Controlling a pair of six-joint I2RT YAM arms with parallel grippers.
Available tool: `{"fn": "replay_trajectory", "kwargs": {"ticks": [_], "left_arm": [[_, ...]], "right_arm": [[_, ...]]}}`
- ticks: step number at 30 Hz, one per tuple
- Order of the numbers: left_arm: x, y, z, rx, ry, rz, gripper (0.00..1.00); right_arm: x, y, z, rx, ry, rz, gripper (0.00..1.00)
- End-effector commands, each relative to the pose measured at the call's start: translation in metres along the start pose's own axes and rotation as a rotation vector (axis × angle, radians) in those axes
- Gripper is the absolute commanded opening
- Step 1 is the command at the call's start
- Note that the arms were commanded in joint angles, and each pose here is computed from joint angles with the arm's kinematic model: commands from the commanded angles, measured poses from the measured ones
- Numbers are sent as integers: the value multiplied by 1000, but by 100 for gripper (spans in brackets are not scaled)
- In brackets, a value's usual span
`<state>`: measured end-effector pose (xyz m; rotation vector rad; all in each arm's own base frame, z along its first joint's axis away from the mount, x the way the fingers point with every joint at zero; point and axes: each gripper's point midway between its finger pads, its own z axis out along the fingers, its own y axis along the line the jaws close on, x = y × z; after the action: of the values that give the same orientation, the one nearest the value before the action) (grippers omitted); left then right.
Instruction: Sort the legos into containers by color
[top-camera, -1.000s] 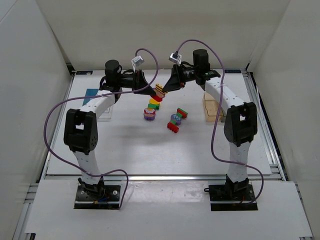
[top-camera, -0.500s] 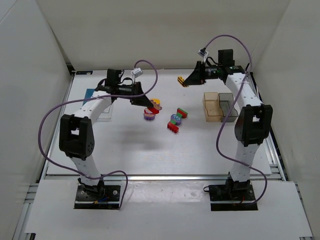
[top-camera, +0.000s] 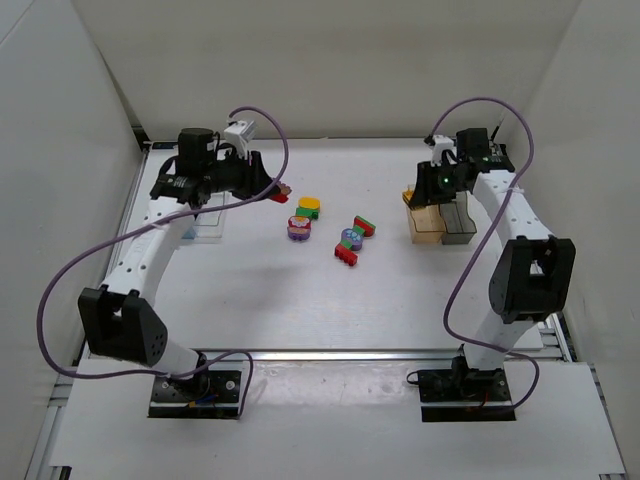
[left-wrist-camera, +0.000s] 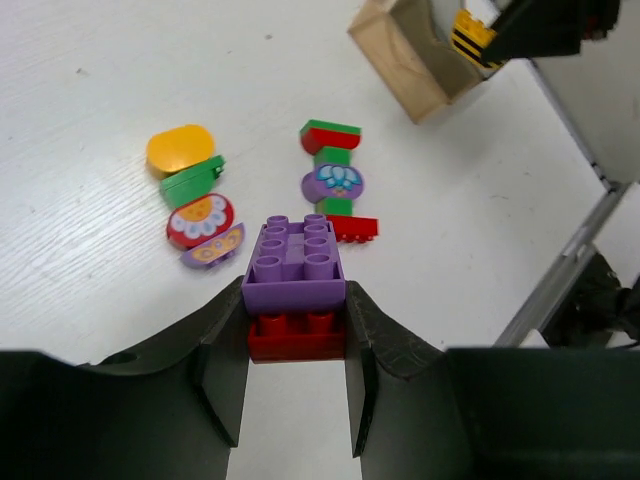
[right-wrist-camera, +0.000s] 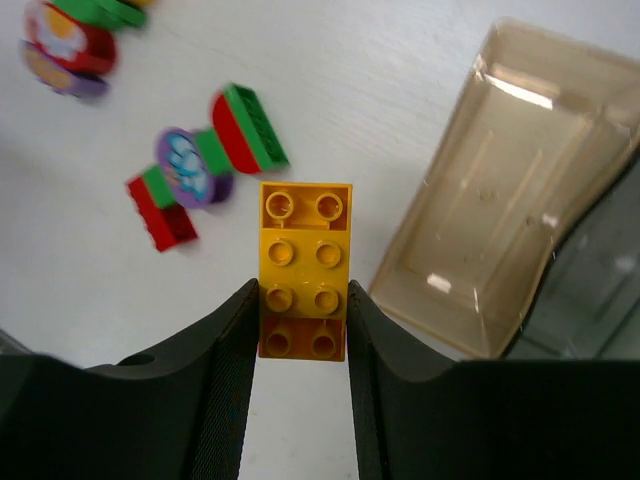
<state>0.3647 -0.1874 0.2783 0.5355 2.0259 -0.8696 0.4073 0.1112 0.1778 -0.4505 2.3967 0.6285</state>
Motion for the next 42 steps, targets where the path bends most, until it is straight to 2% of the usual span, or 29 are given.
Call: {"fn": "replay_trajectory", "kwargs": {"ticks": [1, 13, 16, 17, 18, 20, 21, 26, 27, 29, 32, 33, 34, 36, 37, 40, 42], "left_arm": [[7, 23, 6, -110, 57, -22, 10], [3, 27, 13, -102, 58, -25, 10], [3, 29, 13, -107, 60, -24, 10], [3, 29, 13, -107, 59, -24, 10], [5, 29, 13, -106, 63, -25, 10], [6, 29, 15, -103, 70, -24, 10], [7, 29, 15, -97, 72, -23, 10], [9, 26, 19, -65, 78, -23, 10], [9, 24, 21, -48, 78, -23, 10], [8, 20, 22, -8, 71, -22, 10], [4, -4, 23, 180, 42, -21, 10], [3, -10, 22, 225, 37, -37, 10], [0, -22, 22, 322, 30, -38, 10], [-3, -36, 18, 434, 30, -82, 10], [-5, -44, 17, 525, 22, -71, 10], [-8, -56, 13, 638, 30, -104, 10], [-6, -63, 9, 707, 60, -132, 11]], "right_arm": [[26, -31, 3, 168, 83, 1, 0], [26, -78, 22, 344, 114, 43, 2], [28, -83, 27, 363, 125, 50, 15], [28, -84, 26, 367, 125, 53, 22], [28, -84, 28, 366, 127, 52, 35], [28, -86, 28, 374, 130, 56, 45], [28, -86, 28, 373, 129, 54, 57], [19, -76, 23, 329, 107, 36, 69], [14, -67, 23, 286, 92, 25, 73], [7, -53, 14, 234, 63, 2, 73], [-13, -2, -3, -5, -15, -74, 72], [-17, 15, -9, -92, -31, -92, 72], [-24, 45, -19, -254, -66, -109, 72], [-33, 78, -34, -427, -110, -132, 73], [-36, 102, -46, -579, -135, -124, 73], [-46, 124, -54, -746, -147, -45, 73], [-56, 133, -60, -842, -164, -47, 72]]}}
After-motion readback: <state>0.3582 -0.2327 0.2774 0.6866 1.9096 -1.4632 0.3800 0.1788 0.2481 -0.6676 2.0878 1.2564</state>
